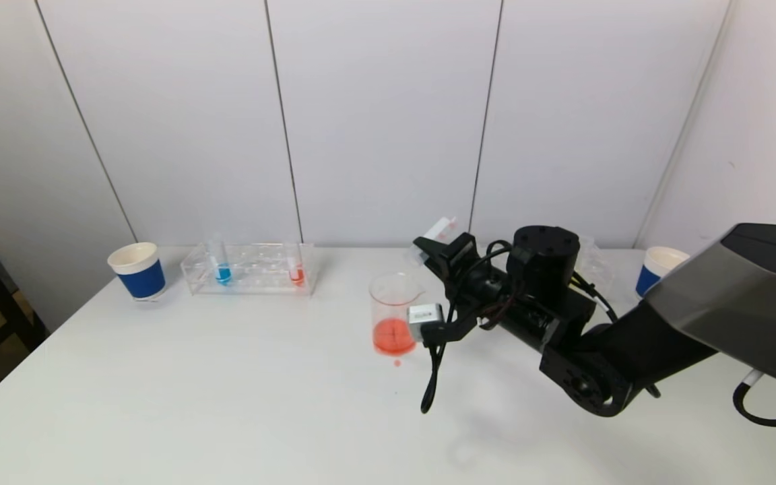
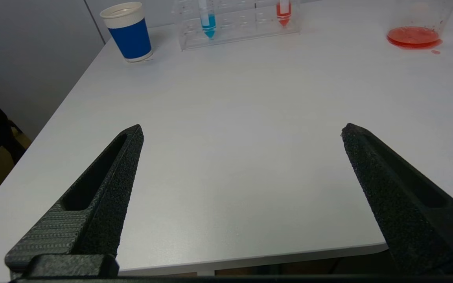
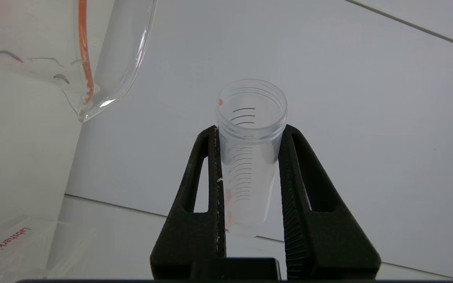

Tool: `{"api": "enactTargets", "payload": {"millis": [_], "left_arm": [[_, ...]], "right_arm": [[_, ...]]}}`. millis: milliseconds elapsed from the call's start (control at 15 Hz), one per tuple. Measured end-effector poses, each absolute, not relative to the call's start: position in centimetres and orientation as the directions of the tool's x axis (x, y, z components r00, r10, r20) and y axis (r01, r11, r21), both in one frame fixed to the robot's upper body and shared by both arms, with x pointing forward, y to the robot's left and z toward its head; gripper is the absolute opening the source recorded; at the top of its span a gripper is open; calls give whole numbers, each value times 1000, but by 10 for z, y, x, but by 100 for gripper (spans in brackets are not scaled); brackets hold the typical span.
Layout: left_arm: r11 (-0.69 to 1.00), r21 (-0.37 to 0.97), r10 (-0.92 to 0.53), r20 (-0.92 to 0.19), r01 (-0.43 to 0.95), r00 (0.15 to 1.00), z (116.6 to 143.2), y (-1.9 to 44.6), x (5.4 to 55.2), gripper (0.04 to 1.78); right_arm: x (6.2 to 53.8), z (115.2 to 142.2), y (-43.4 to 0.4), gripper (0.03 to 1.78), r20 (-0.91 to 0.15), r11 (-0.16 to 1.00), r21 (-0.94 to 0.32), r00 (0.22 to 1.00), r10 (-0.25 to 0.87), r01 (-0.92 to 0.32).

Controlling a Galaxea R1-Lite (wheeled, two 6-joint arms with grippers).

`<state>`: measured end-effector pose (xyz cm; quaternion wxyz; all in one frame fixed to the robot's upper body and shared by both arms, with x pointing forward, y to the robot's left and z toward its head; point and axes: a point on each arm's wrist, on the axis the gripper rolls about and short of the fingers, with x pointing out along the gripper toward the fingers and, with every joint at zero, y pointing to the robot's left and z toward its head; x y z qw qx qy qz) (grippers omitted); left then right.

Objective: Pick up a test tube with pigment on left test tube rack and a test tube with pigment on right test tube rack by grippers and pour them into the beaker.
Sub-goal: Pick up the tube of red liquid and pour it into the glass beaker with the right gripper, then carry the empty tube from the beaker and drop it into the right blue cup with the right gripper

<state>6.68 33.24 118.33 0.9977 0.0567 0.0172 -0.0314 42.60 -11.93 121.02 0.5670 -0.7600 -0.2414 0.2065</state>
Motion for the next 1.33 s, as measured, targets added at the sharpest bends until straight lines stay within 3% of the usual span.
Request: {"api": "enactTargets", "payload": {"millis": [800, 1333], "left_arm": [[992, 112, -61, -38, 65, 997, 1183, 332, 67, 176], [992, 112, -60, -38, 64, 997, 1183, 332, 67, 176]], "right_arm": [[423, 1212, -114, 47, -40, -259, -954, 789, 613, 153], [423, 1213, -106, 47, -12, -58, -998, 782, 623, 31]]}}
